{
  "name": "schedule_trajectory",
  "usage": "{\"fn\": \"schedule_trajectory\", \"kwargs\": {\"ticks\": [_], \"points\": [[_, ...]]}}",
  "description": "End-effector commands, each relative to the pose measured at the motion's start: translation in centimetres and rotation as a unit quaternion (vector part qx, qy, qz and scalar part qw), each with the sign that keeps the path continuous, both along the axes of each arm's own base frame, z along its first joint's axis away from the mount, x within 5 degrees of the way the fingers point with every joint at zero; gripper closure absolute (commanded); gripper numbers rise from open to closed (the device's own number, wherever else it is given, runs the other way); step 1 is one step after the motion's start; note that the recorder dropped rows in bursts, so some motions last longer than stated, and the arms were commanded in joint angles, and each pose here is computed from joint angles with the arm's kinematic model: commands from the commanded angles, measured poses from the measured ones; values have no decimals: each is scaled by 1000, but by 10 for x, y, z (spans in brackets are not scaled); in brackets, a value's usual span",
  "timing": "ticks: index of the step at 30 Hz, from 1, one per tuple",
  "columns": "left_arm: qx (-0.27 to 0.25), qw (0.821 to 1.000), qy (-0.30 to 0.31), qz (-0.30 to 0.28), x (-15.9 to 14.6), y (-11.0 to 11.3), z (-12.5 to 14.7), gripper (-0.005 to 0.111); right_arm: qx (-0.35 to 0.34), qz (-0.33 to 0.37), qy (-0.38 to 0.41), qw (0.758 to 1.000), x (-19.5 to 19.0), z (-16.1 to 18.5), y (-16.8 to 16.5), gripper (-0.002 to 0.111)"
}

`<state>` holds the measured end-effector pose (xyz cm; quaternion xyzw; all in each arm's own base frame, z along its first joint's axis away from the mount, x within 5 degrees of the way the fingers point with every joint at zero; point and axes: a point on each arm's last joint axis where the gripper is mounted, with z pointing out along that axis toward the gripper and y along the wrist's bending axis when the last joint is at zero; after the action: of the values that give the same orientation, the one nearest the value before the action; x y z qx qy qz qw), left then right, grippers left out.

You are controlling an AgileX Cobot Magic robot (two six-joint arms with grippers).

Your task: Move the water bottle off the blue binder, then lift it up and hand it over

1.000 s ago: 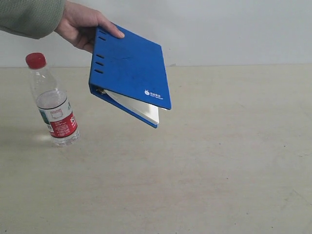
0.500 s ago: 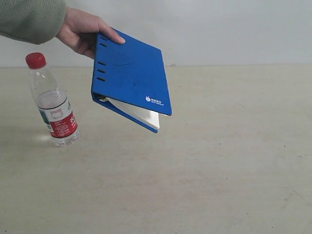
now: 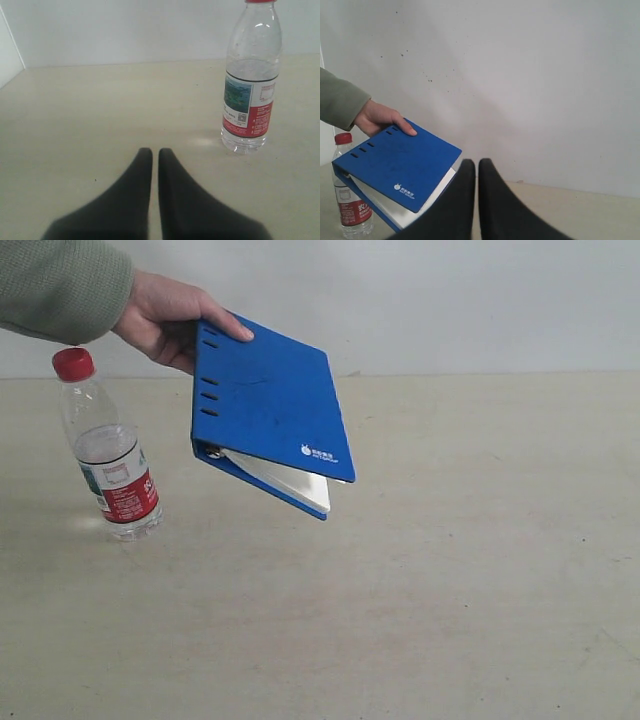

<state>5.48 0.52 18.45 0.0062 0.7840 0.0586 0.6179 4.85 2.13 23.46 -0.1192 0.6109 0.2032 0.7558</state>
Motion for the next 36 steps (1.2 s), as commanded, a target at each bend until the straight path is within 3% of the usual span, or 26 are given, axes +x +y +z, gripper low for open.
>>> {"fn": "schedule_trajectory", "kwargs": {"ticks": [1,14,23,26,36], "points": [[0,1000,-5,1,0,0,1,102,2,1,0,1000,0,0,0,108],[0,1000,-5,1,0,0,1,102,2,1,0,1000,0,0,0,108],[0,1000,-6,1,0,0,1,102,-79,-29,-66,994,0,-4,0,108],[0,1000,-6,1,0,0,1,102,-150,-21,-34,988,1,-15,4,108],[0,1000,-6,1,0,0,1,102,-153,-152,125,969,7,-39,-14,108]]}}
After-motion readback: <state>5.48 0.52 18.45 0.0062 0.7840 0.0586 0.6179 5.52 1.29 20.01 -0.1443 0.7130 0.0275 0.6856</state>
